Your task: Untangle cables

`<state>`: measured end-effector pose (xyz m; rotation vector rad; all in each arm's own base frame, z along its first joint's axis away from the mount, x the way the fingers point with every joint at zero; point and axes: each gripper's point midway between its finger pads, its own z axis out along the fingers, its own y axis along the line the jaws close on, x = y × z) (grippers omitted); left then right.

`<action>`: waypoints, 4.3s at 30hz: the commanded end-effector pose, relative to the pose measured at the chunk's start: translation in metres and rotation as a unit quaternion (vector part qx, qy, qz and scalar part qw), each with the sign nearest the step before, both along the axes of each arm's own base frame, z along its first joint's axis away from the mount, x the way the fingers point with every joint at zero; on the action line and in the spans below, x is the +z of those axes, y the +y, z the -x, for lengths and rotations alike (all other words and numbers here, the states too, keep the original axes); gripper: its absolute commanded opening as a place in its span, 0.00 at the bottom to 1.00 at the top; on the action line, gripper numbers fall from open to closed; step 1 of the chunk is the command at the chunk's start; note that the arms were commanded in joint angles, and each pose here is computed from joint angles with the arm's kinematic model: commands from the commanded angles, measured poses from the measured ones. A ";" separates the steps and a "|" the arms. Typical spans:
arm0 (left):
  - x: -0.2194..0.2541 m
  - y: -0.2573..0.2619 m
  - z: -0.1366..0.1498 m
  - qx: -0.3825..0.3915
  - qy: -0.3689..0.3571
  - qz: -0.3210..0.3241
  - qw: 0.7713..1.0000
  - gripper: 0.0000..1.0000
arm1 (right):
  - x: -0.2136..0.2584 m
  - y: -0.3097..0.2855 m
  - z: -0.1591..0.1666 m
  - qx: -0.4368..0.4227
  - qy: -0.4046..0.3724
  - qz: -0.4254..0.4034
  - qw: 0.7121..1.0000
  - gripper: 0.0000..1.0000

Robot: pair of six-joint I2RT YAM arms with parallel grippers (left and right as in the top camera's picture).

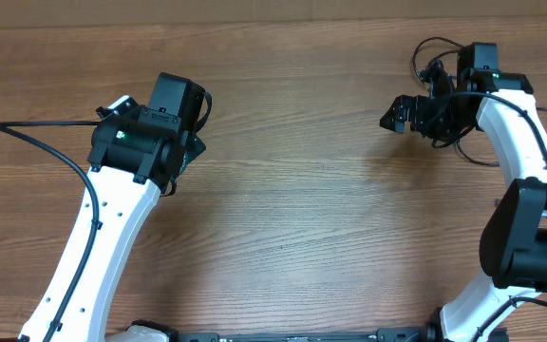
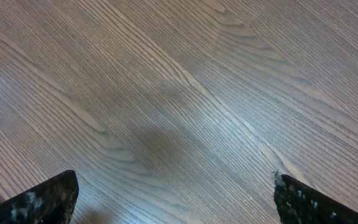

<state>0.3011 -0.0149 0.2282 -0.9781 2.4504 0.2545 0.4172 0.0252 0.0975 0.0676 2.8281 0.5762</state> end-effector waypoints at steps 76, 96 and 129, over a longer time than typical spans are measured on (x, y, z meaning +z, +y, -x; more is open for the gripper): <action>-0.070 -0.015 0.029 -0.290 -0.477 -0.017 0.829 1.00 | 0.006 0.002 -0.004 0.002 -0.009 -0.005 1.000 1.00; -0.083 0.009 0.053 -0.278 -0.452 -0.047 0.846 1.00 | 0.006 0.002 -0.004 0.002 -0.009 -0.005 1.000 1.00; -0.071 0.014 0.055 -0.330 -0.439 -0.161 0.820 1.00 | 0.006 0.002 -0.004 0.002 -0.009 -0.005 1.000 1.00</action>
